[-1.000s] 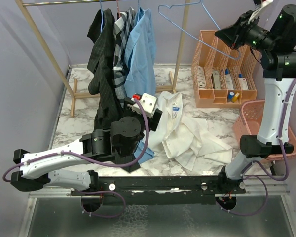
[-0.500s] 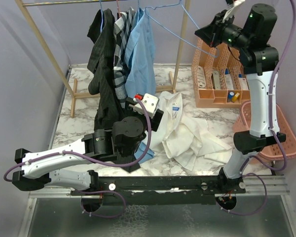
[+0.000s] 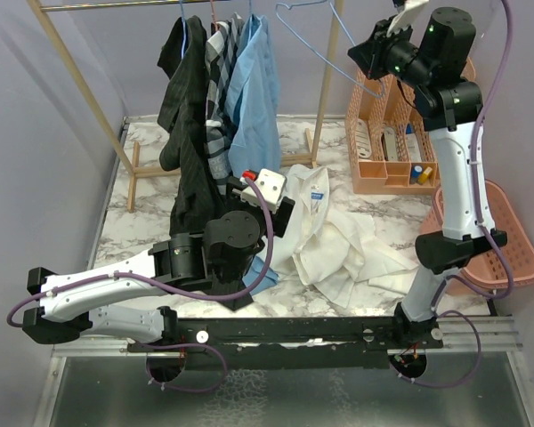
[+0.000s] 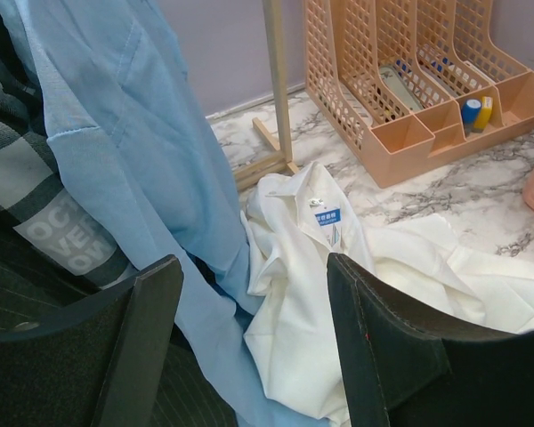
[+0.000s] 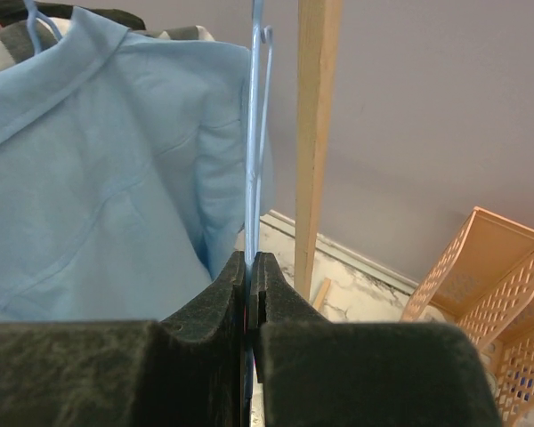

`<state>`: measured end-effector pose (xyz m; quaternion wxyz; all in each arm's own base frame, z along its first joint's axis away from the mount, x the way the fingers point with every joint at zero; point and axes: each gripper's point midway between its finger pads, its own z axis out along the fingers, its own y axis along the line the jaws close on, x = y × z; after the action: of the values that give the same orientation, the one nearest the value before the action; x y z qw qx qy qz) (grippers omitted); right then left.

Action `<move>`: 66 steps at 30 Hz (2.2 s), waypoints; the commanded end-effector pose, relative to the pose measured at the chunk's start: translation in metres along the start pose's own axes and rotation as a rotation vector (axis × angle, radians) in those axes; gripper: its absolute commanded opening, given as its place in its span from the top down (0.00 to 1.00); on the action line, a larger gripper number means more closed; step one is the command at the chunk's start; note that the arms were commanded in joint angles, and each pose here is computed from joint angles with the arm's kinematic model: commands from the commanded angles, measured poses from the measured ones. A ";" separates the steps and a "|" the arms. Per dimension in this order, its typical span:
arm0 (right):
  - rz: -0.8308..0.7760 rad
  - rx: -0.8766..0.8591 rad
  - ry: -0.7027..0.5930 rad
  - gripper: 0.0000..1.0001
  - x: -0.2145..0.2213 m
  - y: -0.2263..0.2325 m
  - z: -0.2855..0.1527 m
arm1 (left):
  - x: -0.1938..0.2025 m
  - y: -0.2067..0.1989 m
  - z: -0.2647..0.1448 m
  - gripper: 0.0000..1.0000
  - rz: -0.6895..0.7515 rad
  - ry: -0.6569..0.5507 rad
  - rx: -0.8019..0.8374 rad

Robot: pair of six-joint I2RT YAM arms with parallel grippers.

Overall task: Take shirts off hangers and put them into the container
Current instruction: Place the hanger at the clothesline.

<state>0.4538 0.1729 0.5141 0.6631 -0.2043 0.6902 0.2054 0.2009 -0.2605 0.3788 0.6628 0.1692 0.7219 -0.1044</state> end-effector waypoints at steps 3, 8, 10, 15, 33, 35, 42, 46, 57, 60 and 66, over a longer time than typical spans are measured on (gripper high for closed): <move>-0.035 0.065 0.001 0.99 0.006 -0.009 0.012 | 0.002 0.001 0.000 0.31 -0.014 0.002 -0.017; -0.047 0.064 0.027 0.94 0.015 -0.007 0.004 | 0.005 -0.002 0.001 0.31 -0.008 0.007 -0.014; -0.053 0.063 0.028 0.87 0.015 -0.005 -0.002 | 0.006 -0.003 0.002 0.31 -0.006 0.010 -0.016; -0.080 0.043 0.040 0.57 0.013 0.004 -0.023 | 0.007 -0.005 0.002 0.31 -0.013 0.011 -0.006; -0.093 -0.264 0.378 0.05 0.162 0.097 -0.192 | 0.034 0.003 -0.013 0.32 -0.112 0.027 0.045; -0.069 -0.299 0.442 0.03 0.193 0.103 -0.200 | 0.036 0.001 -0.014 0.32 -0.119 0.029 0.056; -0.007 -0.423 0.583 0.00 0.271 0.115 -0.199 | 0.040 -0.002 -0.013 0.32 -0.109 0.040 0.063; 0.050 -0.492 0.640 0.00 0.297 0.121 -0.189 | 0.044 -0.002 -0.011 0.32 -0.098 0.047 0.052; 0.103 -0.443 0.800 0.00 0.367 0.124 -0.148 | 0.051 -0.009 -0.004 0.33 -0.075 0.064 0.030; 0.069 -0.410 0.826 0.00 0.382 0.128 -0.137 | 0.053 -0.012 -0.002 0.33 -0.068 0.069 0.031; 0.012 -0.301 0.818 0.00 0.390 0.117 -0.109 | 0.053 -0.013 -0.001 0.33 -0.065 0.072 0.029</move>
<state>0.2432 0.2039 0.1268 0.2367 -0.3838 0.8526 0.2639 0.1924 -0.2662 0.3176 0.6269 0.1706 0.7506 -0.1208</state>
